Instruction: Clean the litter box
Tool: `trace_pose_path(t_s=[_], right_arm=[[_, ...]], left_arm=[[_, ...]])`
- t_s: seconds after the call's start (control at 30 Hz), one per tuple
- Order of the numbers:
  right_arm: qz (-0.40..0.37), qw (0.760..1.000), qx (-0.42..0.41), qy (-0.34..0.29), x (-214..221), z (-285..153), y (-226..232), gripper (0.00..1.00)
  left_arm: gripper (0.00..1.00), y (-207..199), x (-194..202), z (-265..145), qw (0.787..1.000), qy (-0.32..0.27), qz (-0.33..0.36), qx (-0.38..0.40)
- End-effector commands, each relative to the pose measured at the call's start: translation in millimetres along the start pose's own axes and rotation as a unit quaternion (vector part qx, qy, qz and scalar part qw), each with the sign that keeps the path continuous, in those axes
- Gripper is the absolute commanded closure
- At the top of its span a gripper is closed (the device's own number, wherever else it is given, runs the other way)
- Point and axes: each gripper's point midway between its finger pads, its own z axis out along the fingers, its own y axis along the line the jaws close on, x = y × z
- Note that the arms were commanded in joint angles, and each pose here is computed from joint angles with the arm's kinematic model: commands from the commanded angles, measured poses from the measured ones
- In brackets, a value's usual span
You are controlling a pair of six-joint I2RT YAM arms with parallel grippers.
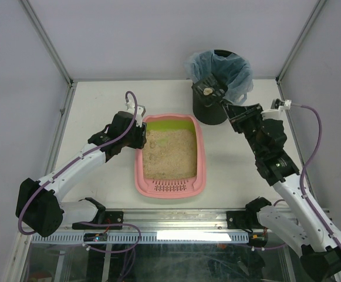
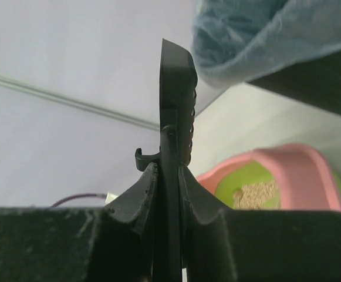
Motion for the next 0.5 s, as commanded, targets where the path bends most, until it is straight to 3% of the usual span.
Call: trace_pose_path(t_s=[0.0,0.23,0.47], right_arm=[[-0.066,0.993,-0.007,-0.1,-54.8,8.3,33.6,1.0],[-0.21,0.958,0.06,-0.186,-112.0,28.1,49.1,1.0],[-0.375,0.908,0.097,-0.159,-123.7,73.7,57.7,1.0]], left_arm=[[0.62,-7.2,-11.0,-7.5,0.999,-0.022,0.012,0.02],[0.62,-8.6,-13.9,-9.7,0.999,-0.027,0.012,0.023],[0.62,-6.0,-16.3,-15.7,0.999,-0.038,0.01,0.018]])
